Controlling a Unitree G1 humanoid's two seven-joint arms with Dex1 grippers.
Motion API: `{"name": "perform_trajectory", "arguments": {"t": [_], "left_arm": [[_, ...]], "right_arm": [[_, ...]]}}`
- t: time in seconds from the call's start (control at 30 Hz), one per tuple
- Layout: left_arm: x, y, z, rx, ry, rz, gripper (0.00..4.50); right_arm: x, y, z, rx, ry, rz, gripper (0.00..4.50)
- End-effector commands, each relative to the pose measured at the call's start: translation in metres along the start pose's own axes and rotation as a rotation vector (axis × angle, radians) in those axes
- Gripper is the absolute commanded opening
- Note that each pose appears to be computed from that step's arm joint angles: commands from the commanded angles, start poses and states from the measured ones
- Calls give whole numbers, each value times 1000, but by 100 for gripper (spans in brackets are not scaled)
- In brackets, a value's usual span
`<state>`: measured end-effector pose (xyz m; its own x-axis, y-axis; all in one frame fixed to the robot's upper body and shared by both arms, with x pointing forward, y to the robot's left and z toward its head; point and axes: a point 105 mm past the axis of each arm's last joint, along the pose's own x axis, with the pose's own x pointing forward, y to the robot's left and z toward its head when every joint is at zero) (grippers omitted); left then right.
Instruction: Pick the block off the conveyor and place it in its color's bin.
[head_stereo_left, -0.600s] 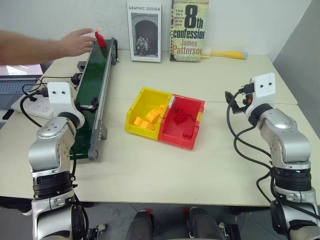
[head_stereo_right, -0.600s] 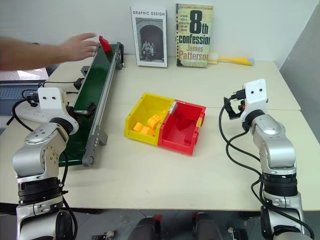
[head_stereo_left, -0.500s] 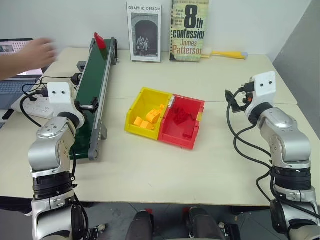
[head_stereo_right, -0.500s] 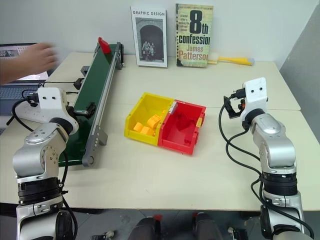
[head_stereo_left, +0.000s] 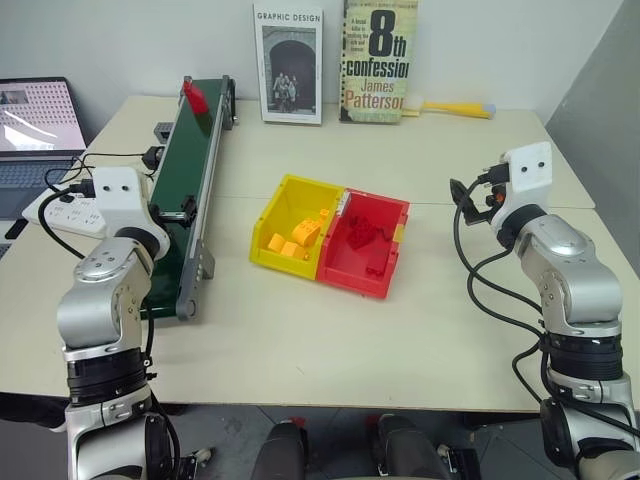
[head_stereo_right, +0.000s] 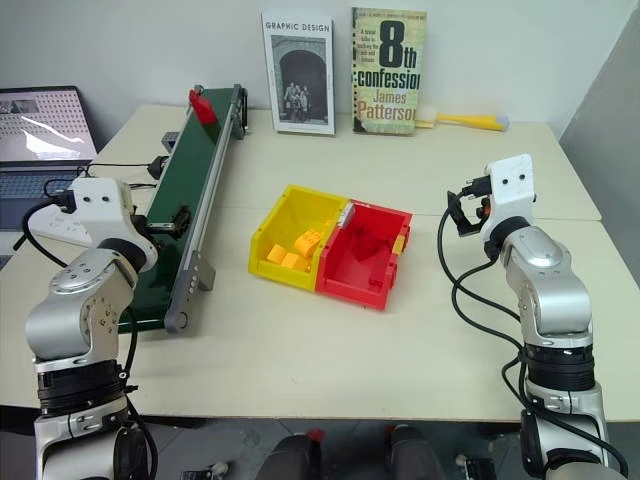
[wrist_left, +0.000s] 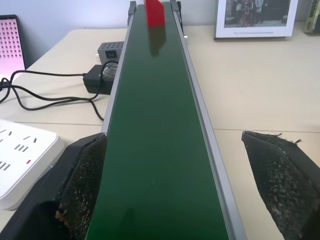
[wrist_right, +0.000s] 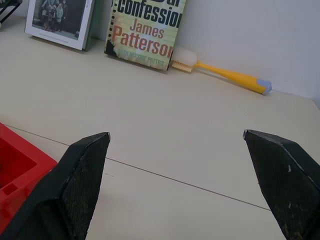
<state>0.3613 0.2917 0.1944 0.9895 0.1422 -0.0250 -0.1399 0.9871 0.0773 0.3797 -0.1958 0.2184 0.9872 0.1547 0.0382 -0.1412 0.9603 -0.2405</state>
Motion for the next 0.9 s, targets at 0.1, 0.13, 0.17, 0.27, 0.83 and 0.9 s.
{"name": "perform_trajectory", "arguments": {"t": [0.1, 0.13, 0.17, 0.27, 0.83, 0.9], "left_arm": [[-5, 7, 17, 0, -76, 43, 448], [-4, 5, 17, -4, -79, 43, 448], [-4, 4, 17, -8, -81, 41, 448], [-4, -1, 15, -15, -85, 35, 448], [15, -8, 13, -44, -112, 56, 448], [16, -6, 12, -43, -114, 72, 448]], "right_arm": [[1, -3, 21, -20, -70, 4, 450], [1, -2, 21, -21, -71, 7, 450], [1, -2, 22, -23, -72, 9, 450], [0, -2, 23, -29, -75, 19, 450], [-46, 77, 94, -36, -179, 919, 450], [-48, 80, 94, -51, -167, 950, 450]]}}
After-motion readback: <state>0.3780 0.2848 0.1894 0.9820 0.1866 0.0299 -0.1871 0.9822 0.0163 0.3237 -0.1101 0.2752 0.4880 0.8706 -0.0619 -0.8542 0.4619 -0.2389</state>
